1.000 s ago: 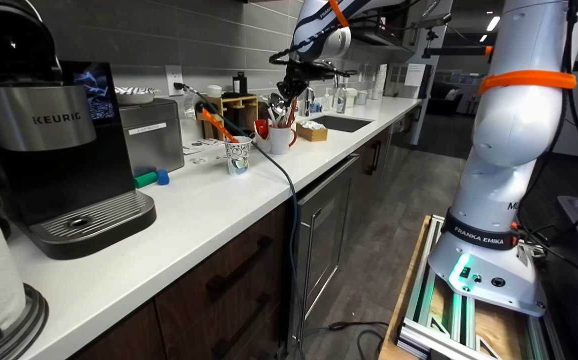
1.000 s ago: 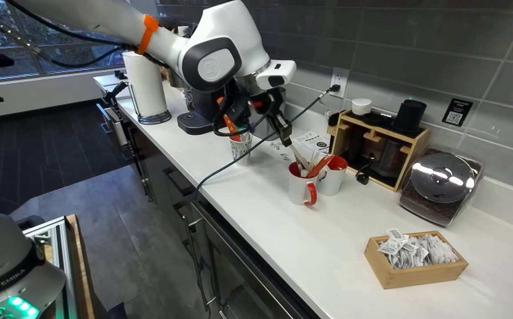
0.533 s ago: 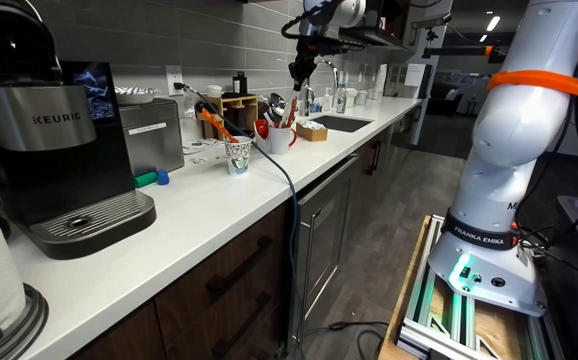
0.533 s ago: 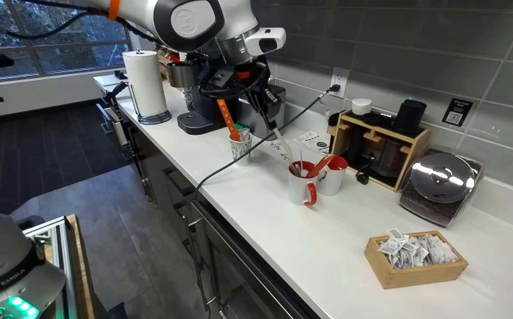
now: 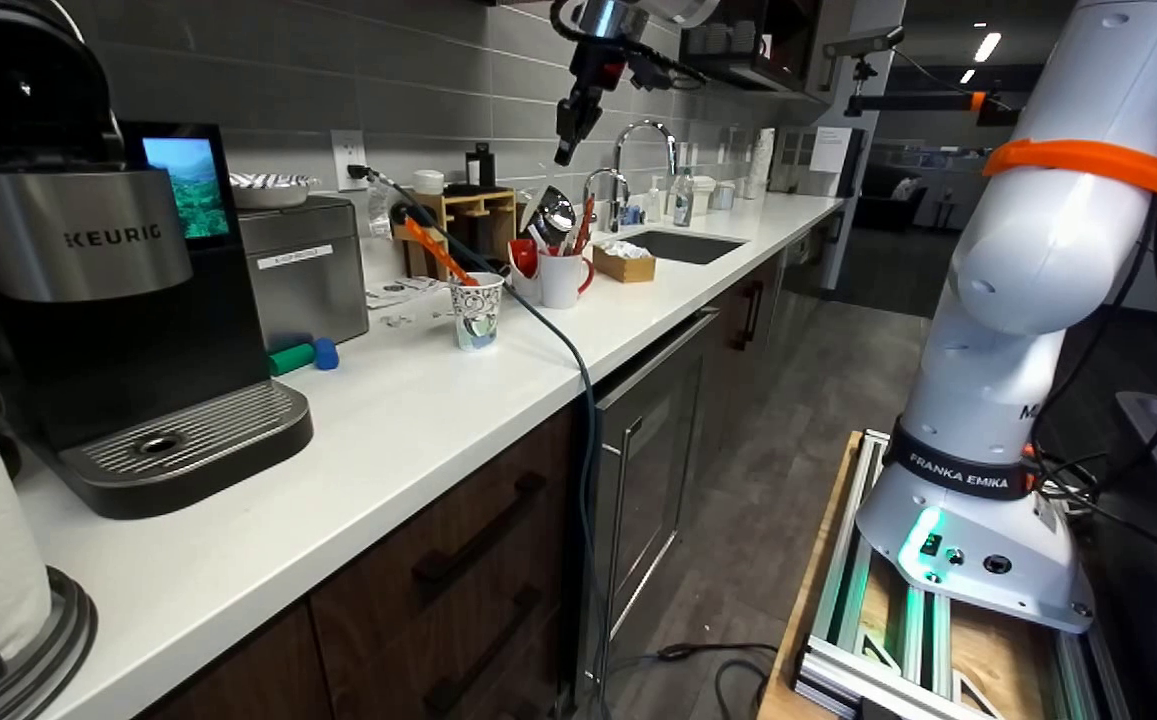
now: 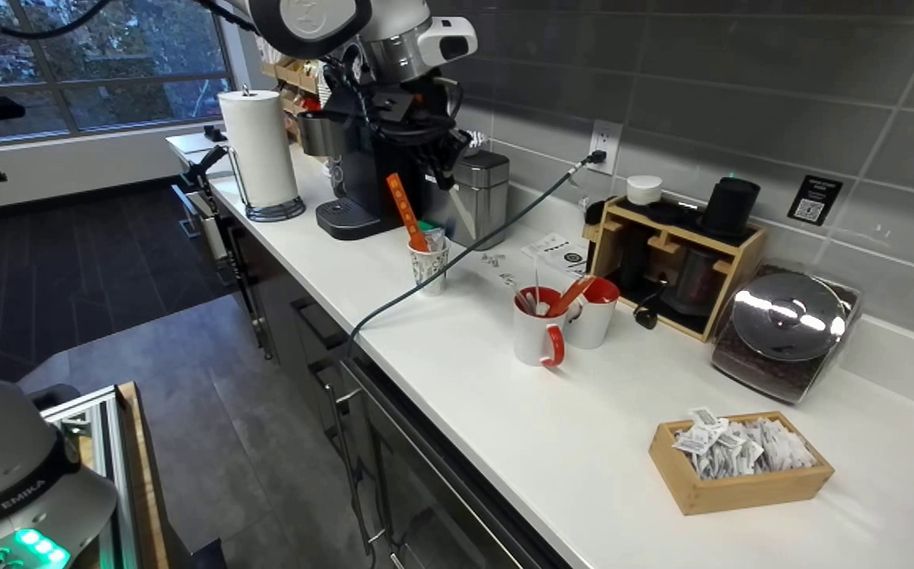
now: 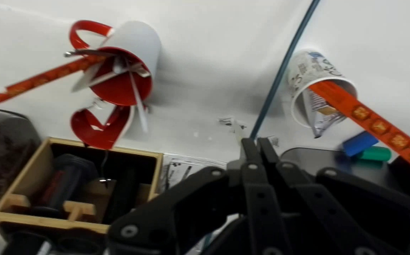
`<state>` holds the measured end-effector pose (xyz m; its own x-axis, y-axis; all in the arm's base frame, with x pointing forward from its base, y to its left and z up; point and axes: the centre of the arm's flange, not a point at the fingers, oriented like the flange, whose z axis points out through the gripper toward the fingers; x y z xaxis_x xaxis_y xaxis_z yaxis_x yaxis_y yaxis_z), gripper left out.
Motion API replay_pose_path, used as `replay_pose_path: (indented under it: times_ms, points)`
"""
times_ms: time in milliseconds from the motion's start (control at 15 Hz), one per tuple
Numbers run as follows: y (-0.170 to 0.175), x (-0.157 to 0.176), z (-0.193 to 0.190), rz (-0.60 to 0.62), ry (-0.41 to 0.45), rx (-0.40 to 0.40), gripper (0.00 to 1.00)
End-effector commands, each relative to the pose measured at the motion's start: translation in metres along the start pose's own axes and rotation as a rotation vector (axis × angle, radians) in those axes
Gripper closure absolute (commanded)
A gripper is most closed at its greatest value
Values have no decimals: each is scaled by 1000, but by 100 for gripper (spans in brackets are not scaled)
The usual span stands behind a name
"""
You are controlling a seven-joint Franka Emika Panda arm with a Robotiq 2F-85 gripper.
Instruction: Move one stirrer from the mug on the right to the cup on the left.
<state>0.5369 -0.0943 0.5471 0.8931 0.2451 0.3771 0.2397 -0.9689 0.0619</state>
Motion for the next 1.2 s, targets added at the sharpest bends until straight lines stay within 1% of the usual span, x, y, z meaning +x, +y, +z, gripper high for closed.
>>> replay_pose_path:
  times_ms: [0, 133, 333, 467, 800, 1133]
  points:
    - [-47, 23, 26, -117, -40, 78, 99]
    - [-70, 33, 42, -157, -57, 80, 99]
    - [-88, 40, 62, -192, -90, 71, 99]
    - [-93, 42, 73, -205, -112, 34, 99]
    - [-98, 44, 87, -274, -177, -33, 99]
    - [-121, 47, 110, -342, -229, -30, 99]
